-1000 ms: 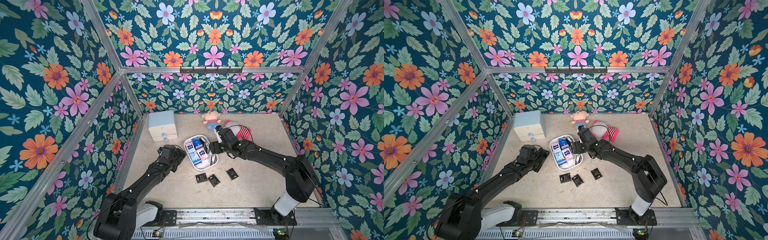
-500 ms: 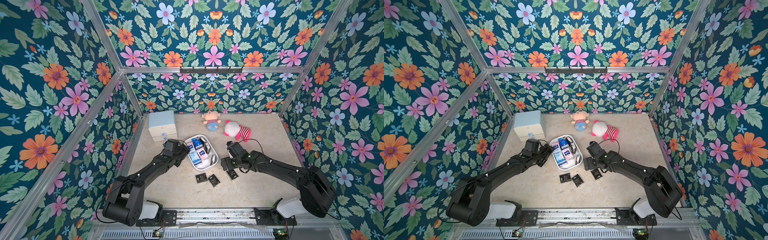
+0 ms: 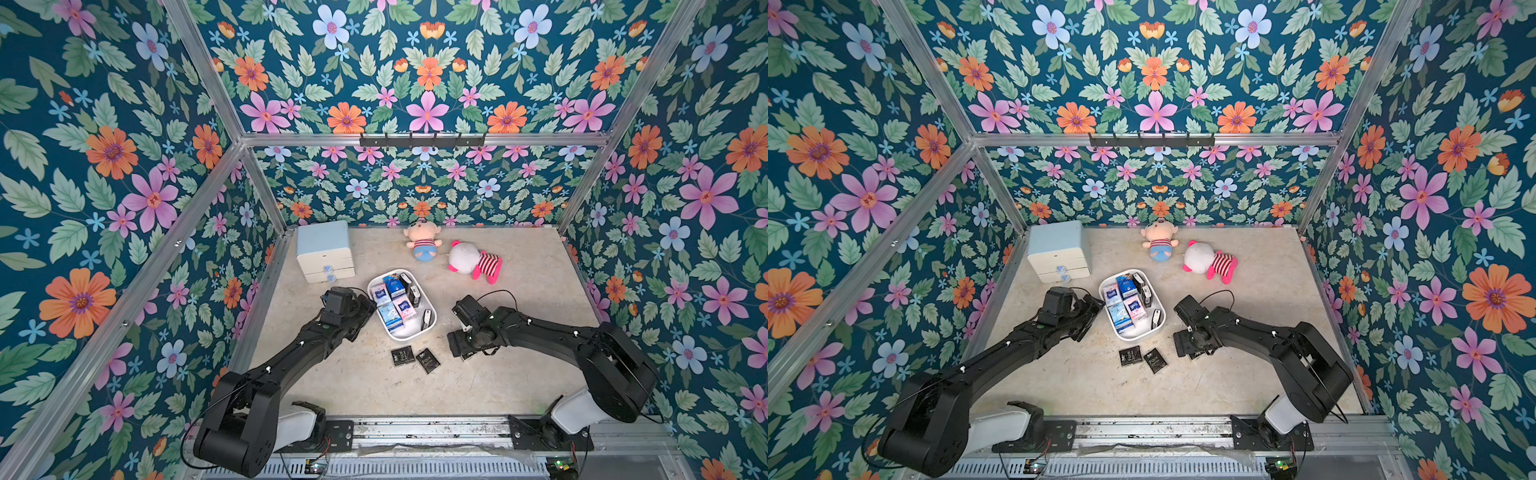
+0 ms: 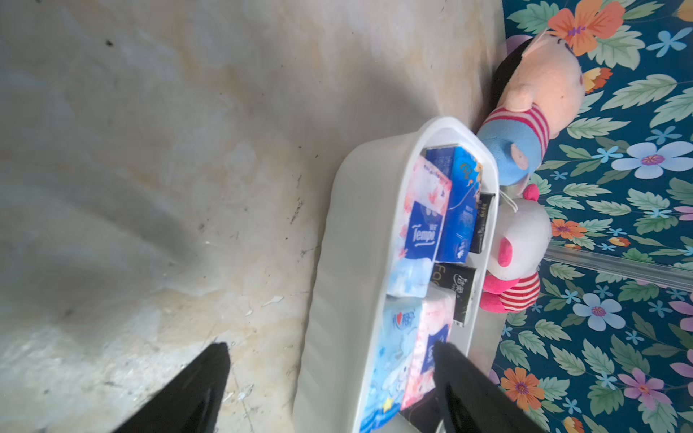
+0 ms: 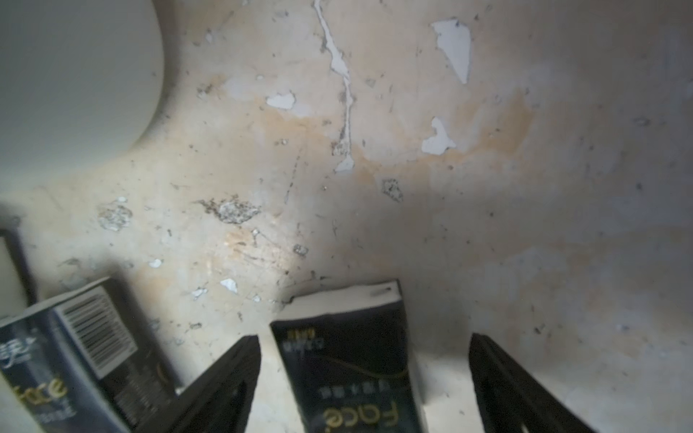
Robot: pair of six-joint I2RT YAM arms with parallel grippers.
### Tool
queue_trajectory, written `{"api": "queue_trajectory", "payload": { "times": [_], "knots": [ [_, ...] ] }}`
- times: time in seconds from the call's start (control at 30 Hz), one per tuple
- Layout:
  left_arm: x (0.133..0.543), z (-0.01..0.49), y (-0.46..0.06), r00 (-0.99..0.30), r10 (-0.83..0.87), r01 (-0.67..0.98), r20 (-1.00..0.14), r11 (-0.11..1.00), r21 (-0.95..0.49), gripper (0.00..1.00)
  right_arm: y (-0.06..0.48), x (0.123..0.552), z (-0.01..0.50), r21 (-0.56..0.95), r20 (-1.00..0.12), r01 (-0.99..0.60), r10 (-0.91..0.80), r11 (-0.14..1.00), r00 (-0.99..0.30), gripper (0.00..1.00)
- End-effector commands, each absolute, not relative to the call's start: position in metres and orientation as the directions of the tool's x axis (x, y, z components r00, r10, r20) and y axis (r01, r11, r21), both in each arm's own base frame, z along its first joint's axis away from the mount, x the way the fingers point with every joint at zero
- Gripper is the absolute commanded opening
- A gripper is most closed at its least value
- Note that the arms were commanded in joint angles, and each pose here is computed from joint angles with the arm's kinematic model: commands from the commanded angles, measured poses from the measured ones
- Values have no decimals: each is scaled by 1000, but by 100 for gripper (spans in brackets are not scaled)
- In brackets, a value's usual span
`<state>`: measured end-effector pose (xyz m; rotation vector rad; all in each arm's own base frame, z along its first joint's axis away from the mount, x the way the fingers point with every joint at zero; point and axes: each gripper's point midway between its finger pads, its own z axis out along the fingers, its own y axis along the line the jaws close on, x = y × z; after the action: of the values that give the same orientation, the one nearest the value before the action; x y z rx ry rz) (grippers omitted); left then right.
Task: Put the pocket tissues into the storage box
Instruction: Pick up the pocket tissues from the center of the board.
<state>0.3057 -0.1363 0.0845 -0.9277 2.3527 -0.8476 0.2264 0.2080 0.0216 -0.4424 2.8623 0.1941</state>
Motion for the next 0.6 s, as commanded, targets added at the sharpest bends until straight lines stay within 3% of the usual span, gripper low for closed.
{"api": "queue_trajectory", "payload": {
  "times": [0.0, 0.07, 0.23, 0.57],
  "knots": [
    [301, 82, -131, -648, -736, -455, -195, 579, -677, 90, 207, 227, 17, 78, -243, -308, -281, 948, -928, 88],
    [299, 83, -129, -641, -742, -459, -196, 575, -677, 90, 205, 228, 14, 65, -239, -305, -282, 950, -929, 82],
    [293, 81, -124, -626, -753, -465, -202, 569, -678, 91, 201, 228, 11, 43, -229, -298, -281, 954, -932, 50],
    [314, 86, -137, -679, -702, -424, -216, 615, -665, 91, 208, 264, 70, 5, -380, -258, -237, 966, -894, 45]
  ]
}}
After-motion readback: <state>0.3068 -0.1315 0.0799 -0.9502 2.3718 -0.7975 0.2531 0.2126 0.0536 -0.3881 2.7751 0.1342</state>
